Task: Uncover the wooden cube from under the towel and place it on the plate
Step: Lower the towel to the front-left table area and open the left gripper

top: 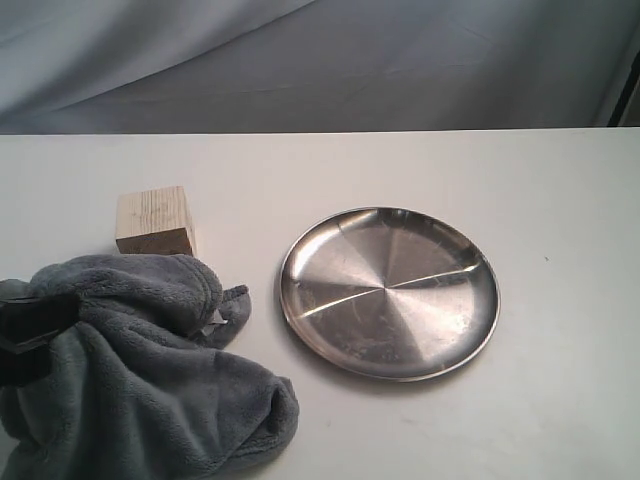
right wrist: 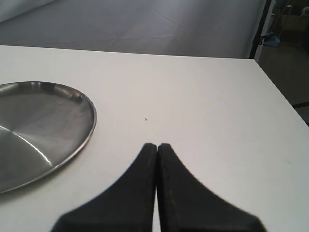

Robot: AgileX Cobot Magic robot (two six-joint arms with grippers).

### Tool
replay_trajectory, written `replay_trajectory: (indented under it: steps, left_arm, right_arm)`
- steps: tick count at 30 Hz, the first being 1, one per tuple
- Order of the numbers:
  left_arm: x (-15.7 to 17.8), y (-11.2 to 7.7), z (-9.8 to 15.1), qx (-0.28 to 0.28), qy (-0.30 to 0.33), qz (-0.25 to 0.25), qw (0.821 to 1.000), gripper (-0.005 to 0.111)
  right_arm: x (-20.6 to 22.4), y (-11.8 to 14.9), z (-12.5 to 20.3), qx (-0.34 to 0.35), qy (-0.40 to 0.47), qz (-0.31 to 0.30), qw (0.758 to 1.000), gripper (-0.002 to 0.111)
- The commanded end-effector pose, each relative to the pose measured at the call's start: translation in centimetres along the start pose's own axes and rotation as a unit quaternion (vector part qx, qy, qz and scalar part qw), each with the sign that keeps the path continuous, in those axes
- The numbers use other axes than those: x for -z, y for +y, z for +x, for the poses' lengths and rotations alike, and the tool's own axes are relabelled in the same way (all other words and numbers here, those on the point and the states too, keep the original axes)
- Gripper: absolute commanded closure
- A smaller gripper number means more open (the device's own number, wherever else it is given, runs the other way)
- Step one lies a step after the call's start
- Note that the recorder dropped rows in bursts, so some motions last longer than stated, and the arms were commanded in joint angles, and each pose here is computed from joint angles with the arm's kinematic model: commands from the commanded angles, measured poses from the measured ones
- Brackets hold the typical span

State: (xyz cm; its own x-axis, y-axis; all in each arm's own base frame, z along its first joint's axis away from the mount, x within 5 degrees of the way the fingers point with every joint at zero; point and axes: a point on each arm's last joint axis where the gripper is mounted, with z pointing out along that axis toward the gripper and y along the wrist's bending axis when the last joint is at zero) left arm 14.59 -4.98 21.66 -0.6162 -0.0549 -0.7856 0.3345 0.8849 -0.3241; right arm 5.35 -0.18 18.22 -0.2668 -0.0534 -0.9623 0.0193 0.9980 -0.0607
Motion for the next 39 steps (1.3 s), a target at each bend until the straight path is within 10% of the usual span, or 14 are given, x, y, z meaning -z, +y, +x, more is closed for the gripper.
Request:
replay_trajectory:
  steps: [1, 19, 27, 39]
  left_arm:
    - [-2.0, 1.0, 0.6, 0.009, 0.036, -0.010, 0.999, 0.107]
    - [-8.2, 2.5, 3.7, 0.000, 0.157, 0.074, 0.985, 0.100]
    - [-8.8, 2.3, 4.4, 0.012, 0.171, 0.104, 0.980, 0.015]
    - [-6.1, 0.3, 1.4, 0.042, 0.086, 0.132, 0.987, 0.016]
  right_arm:
    - [0.0, 0.0, 0.0, 0.001, -0.004, -0.001, 1.000, 0.108]
    - [0.0, 0.0, 0.0, 0.001, -0.004, -0.001, 1.000, 0.108]
    - [0.0, 0.0, 0.0, 0.001, -0.004, -0.001, 1.000, 0.108]
    - [0.0, 0.0, 0.0, 0.001, -0.004, -0.001, 1.000, 0.108]
